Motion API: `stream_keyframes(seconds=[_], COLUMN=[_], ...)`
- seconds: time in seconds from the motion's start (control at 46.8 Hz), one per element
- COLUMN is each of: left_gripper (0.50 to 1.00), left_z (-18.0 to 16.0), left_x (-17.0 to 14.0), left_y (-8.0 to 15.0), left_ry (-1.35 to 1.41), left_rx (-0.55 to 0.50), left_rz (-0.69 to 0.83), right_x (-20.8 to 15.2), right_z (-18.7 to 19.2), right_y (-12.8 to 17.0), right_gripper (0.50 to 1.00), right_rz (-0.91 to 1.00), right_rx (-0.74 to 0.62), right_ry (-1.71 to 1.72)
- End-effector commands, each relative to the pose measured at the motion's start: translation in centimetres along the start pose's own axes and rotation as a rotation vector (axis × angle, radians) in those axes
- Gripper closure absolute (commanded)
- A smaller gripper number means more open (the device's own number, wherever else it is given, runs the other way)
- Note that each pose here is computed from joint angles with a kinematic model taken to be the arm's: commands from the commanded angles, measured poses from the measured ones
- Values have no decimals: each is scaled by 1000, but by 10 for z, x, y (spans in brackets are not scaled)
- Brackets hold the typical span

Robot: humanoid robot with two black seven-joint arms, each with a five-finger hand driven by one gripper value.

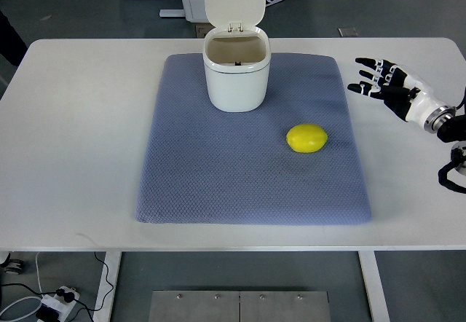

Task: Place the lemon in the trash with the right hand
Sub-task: 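Move the right hand inward toward the yellow lemon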

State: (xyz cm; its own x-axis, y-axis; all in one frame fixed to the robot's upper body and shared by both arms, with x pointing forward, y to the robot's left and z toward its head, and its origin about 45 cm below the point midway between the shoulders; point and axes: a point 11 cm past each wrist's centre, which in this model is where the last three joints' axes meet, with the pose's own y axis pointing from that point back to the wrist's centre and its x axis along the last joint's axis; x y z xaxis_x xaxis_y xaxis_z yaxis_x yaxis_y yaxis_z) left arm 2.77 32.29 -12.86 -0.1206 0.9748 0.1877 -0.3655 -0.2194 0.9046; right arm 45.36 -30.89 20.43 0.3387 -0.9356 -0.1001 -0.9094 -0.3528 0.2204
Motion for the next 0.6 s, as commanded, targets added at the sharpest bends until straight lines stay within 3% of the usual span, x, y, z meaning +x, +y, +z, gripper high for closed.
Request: stream_keyframes(seconds=[0.0,0.577], left_gripper=[500,500], left_z=[0,0], left_x=[0,0], left_y=[0,0], left_ry=[-1,-1], left_rx=[0,0], left_rz=[0,0], right_x=[-4,-11], right_z=[1,-16], right_y=[-2,36], right_gripper=[500,500], right_rz=[-18,-79], right_rx=[-16,56], right_ry=[32,244])
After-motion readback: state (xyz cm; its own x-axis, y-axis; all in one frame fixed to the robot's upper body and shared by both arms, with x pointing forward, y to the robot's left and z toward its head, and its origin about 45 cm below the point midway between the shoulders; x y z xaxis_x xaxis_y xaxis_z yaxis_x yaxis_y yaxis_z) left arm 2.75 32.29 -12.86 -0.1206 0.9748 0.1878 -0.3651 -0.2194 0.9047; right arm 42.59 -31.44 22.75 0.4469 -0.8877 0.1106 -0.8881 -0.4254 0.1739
